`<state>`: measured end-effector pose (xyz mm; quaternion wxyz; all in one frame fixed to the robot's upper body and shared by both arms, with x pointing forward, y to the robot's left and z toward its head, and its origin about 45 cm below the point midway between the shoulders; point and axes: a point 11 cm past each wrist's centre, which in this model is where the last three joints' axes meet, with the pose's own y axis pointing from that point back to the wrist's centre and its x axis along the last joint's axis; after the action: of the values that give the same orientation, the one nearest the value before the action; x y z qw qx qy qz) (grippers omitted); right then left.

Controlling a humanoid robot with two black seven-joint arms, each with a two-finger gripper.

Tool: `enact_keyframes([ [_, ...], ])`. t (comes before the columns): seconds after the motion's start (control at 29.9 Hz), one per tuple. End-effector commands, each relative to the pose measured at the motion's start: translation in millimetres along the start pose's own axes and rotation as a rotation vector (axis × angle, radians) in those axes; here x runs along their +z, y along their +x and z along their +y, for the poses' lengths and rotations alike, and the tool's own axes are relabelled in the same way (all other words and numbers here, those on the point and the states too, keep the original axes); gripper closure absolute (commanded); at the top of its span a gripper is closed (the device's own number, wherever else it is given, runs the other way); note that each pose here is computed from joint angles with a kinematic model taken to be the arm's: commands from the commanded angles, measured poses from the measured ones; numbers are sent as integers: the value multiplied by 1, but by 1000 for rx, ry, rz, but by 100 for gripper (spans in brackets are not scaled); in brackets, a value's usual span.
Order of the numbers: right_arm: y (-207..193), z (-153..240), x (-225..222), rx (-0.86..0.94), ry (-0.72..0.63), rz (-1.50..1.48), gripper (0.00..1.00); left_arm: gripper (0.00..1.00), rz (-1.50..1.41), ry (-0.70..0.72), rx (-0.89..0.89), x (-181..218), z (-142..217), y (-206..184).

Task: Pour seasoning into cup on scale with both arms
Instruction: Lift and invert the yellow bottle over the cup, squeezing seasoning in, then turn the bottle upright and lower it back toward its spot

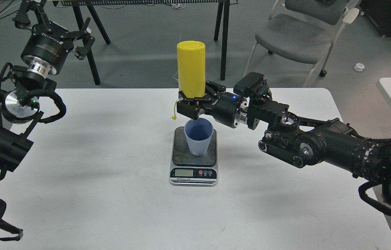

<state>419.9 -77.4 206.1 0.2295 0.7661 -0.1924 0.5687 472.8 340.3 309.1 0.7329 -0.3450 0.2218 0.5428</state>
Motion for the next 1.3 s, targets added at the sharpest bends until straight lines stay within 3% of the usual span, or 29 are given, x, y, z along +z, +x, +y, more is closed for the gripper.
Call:
enact_keyframes([
  [0.0,-1,8,6,-11,-7,10,59,1,1,1,-1,-1,0,-1],
  [0.23,-9,13,8,-42,-3,26,59,1,1,1,-1,-1,0,-1],
  [0.37,8,11,7,22,-7,-36,59,0,0,-2,-2,1,0,-1],
  [0.53,55,30,20,162,-55,-379,59,0,-5,-3,-1,3,0,0],
  [0.77,106,90,52,374,-118,-819,59,1,3,4,-7,-2,-1,-3],
  [1.0,103,130,68,535,-116,-1249,59,1,6,7,-7,-4,-3,-5],
  [1.27,72,167,87,808,-71,-1832,59,0,1,15,-10,-5,-2,-5],
])
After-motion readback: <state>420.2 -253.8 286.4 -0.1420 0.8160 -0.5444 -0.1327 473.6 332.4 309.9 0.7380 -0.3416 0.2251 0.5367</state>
